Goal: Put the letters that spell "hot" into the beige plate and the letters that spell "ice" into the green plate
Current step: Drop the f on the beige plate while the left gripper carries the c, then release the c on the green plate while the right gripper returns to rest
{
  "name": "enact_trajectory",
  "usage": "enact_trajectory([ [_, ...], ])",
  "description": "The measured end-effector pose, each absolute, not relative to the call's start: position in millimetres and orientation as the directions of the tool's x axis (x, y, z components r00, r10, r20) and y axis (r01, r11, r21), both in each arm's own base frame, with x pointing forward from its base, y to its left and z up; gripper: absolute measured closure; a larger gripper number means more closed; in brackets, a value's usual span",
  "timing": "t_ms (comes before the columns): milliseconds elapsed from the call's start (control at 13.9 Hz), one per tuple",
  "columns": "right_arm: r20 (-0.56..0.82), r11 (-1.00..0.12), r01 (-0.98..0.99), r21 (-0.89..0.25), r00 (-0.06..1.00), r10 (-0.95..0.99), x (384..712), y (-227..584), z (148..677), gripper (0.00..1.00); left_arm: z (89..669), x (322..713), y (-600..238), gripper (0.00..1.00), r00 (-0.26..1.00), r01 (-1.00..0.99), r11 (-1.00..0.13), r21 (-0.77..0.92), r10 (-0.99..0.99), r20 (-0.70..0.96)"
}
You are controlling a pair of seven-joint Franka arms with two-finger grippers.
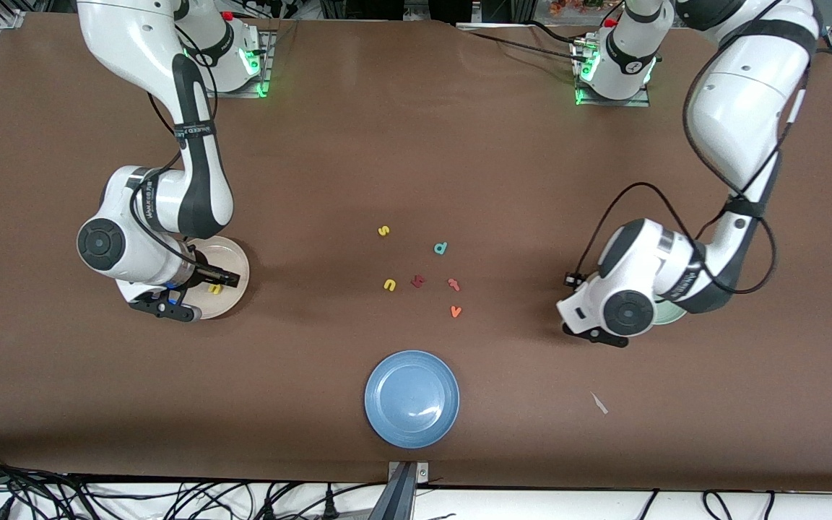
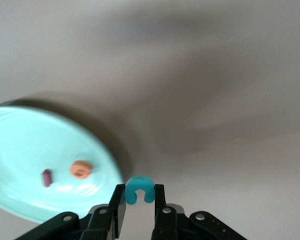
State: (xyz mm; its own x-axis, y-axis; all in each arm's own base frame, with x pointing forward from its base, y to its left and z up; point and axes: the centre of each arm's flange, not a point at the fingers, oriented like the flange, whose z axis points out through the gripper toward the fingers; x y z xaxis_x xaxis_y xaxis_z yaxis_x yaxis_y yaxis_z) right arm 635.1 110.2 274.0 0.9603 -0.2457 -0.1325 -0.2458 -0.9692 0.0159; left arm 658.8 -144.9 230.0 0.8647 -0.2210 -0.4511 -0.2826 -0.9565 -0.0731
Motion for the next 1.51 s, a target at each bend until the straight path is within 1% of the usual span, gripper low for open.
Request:
enact_trajectory([
  [72, -0.132, -0.968, -0.252, 0.013, 0.959, -0.252, 636.9, 112.4, 278.4, 0.01, 232.7, 655.5, -133.0, 0.76, 0.856, -0.299, -0.952, -0.066, -0.237, -0.460],
  [144, -0.131, -0.964, -0.265, 0.011, 0.955, -0.265, 639.1, 115.2, 283.6, 0.00, 234.7, 651.3, -123.1, 0.76, 0.846, -0.317, -0.947, -0.058, -0.254, -0.469],
  [431, -0.133, -0.941, -0.340, 0.009, 0.932, -0.338, 647.6, 126.5, 305.0, 0.00, 222.2, 636.7, -81.6, 0.76, 0.819, -0.393, -0.919, 0.003, -0.352, -0.453],
  [791, -0.152, -0.942, -0.337, 0.010, 0.930, -0.334, 647.4, 128.2, 306.0, 0.00, 182.0, 604.4, -53.5, 0.76, 0.813, -0.442, -0.896, 0.038, -0.418, -0.405],
  [934, -0.169, -0.954, -0.301, 0.000, 0.940, -0.296, 652.6, 124.0, 304.1, 0.00, 169.7, 595.4, -46.9, 0.76, 0.821, -0.449, -0.893, 0.044, -0.431, -0.374],
  [1078, -0.159, -0.972, -0.234, 0.030, 0.959, -0.236, 657.8, 106.6, 313.5, 0.00, 171.8, 593.6, -40.8, 0.76, 0.822, -0.452, -0.891, 0.045, -0.435, -0.366],
  [1294, -0.136, -0.973, -0.229, 0.010, 0.964, -0.228, 658.7, 73.4, 357.4, 0.00, 173.9, 592.4, -36.0, 0.76, 0.813, -0.469, -0.881, 0.051, -0.454, -0.364],
  [1438, -0.116, -0.970, -0.243, -0.011, 0.964, -0.240, 652.0, 57.0, 401.4, 0.00, 174.3, 592.0, -32.9, 0.76, 0.812, -0.472, -0.880, 0.053, -0.457, -0.364],
  [1510, -0.110, -0.970, -0.243, -0.008, 0.964, -0.241, 646.0, 51.0, 423.2, 0.00, 174.4, 592.0, -32.2, 0.72, 0.812, -0.472, -0.880, 0.053, -0.457, -0.364],
])
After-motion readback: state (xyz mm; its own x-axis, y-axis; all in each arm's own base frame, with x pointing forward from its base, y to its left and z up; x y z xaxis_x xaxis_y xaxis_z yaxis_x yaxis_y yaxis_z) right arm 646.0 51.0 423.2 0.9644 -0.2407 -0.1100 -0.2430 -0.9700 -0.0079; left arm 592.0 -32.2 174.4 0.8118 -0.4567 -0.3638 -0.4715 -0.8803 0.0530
